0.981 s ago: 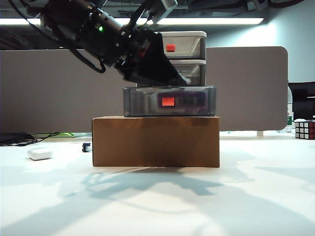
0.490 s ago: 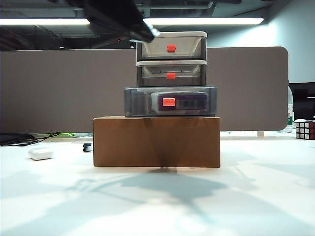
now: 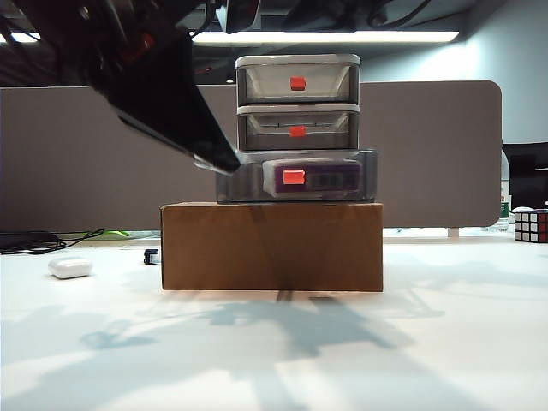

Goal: Open the third layer of the drawer on the table, pick up a pack of napkins on the table and put it in, and finally close the drawer.

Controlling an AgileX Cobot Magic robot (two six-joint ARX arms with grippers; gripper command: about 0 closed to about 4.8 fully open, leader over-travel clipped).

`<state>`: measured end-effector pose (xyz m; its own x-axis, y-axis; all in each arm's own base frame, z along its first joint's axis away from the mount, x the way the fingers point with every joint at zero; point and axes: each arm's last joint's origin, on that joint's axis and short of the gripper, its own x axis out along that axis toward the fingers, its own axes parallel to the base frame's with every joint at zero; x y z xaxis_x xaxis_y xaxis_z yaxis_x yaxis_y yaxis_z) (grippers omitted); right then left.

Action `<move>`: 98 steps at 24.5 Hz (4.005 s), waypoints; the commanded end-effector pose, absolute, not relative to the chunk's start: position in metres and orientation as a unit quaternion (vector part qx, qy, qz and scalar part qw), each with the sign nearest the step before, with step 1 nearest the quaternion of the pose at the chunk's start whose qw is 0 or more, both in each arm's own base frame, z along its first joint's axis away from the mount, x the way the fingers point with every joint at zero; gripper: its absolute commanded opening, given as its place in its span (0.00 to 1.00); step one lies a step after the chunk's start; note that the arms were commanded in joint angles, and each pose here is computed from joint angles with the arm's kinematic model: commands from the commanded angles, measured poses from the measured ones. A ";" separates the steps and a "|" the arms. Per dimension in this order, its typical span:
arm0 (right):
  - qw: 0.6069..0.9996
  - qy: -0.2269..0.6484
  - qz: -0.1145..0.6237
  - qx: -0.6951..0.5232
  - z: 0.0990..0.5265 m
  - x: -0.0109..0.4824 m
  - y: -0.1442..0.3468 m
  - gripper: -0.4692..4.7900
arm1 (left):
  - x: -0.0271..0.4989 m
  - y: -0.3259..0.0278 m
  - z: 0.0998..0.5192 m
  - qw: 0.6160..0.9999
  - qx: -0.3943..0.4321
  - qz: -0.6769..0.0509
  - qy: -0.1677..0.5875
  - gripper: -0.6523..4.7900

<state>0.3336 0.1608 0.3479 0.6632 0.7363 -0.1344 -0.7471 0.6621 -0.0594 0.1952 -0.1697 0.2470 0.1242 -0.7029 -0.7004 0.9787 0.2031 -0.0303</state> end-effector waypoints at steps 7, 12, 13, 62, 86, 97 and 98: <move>0.918 0.107 0.373 -0.082 0.338 0.354 0.166 0.08 | 0.211 -0.178 0.245 0.763 0.225 -0.553 0.249 0.11; 0.915 0.120 0.374 -0.092 0.334 0.353 0.166 0.08 | 0.218 -0.184 0.236 0.767 0.223 -0.547 0.251 0.11; 0.915 0.121 0.374 -0.095 0.333 0.353 0.166 0.08 | 0.220 -0.185 0.234 0.769 0.225 -0.543 0.251 0.11; 0.915 0.080 0.366 -0.151 0.384 0.306 0.139 0.08 | 0.223 -0.176 0.263 0.873 0.250 -0.394 0.145 0.11; 0.953 0.103 0.281 -0.037 0.229 0.118 0.053 0.08 | 0.076 -0.059 0.188 0.957 0.019 -0.289 0.006 0.11; 0.963 0.009 0.267 -0.027 0.174 0.098 0.045 0.08 | 0.076 -0.056 0.177 0.966 0.001 -0.259 -0.004 0.11; 0.963 0.006 0.267 -0.026 0.173 0.097 0.044 0.08 | 0.076 -0.056 0.177 0.966 0.001 -0.258 -0.005 0.11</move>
